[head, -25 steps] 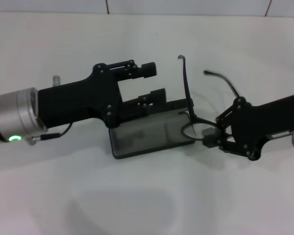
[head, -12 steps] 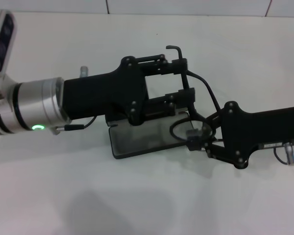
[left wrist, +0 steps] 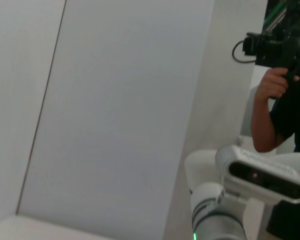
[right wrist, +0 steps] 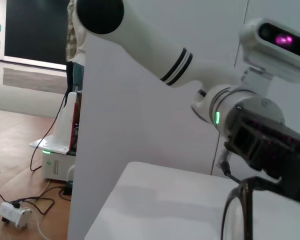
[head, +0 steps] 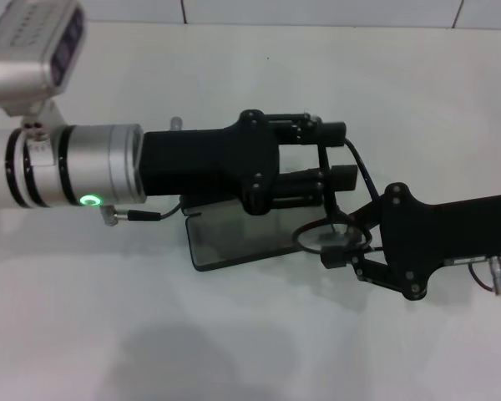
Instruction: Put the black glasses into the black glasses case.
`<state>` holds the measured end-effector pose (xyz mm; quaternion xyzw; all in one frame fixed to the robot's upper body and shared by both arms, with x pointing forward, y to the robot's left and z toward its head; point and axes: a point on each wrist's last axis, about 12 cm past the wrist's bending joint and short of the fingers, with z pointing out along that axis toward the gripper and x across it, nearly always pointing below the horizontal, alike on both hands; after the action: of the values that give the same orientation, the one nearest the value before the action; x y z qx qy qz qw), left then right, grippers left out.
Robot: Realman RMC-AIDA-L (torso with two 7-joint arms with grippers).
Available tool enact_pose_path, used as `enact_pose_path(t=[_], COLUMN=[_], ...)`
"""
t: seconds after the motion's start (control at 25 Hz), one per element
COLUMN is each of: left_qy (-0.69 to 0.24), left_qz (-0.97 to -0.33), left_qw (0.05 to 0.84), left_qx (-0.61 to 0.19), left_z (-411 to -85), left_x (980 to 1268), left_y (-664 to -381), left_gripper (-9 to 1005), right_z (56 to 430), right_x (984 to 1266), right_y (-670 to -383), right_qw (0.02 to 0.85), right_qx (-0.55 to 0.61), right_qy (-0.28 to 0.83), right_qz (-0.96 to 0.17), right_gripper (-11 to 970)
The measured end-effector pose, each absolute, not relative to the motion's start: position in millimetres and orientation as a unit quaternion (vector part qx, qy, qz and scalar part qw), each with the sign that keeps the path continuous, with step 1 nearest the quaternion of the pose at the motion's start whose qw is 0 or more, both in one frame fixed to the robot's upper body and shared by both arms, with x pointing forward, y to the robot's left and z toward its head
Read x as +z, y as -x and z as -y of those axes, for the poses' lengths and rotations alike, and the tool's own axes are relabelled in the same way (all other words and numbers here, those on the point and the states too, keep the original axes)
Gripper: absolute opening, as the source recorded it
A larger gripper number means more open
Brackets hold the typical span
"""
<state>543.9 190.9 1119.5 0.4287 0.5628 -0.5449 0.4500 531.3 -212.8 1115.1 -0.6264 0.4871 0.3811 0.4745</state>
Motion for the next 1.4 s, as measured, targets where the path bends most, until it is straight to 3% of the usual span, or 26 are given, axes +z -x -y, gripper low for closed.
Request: enact_pose_path(t=[0.24,0.52,0.68,0.84,1.04,1.4], left_qy=[-0.432,-0.418,-0.416,-0.413,-0.424,-0.450], left_qz=[-0.596,-0.595,-0.603,-0.623,-0.617,-0.552], left_qw=[0.398,0.412,0.412,0.416,0.433,0.488], left_qx=[-0.548,-0.550,-0.541,-0.519,-0.502,-0.504], left_z=[-181.3,-187.0,-190.6,-187.6,-178.7,-175.4], left_x=[1120.3,1123.2,1119.8,1115.0,1116.1,1119.1], left_y=[-551.5,-552.9,-552.7,-558.9,-564.9,-556.2], left_gripper=[564,563,563,563,563,563], right_z=[216.4,241.2,262.3,255.4,226.4,203.0], right_x=[1113.3,1112.5,1121.6,1123.1,1117.8,1111.5], right_y=[-526.9,-514.6,-487.5,-471.5,-477.2,-504.7], right_qw=[0.484,0.535,0.618,0.622,0.575,0.528], right_qx=[0.370,0.336,0.326,0.360,0.437,0.489], right_qy=[0.639,0.634,0.619,0.636,0.643,0.608], right_qz=[-0.470,-0.446,-0.360,-0.281,-0.254,-0.335], right_gripper=[114,114,114,116,119,125])
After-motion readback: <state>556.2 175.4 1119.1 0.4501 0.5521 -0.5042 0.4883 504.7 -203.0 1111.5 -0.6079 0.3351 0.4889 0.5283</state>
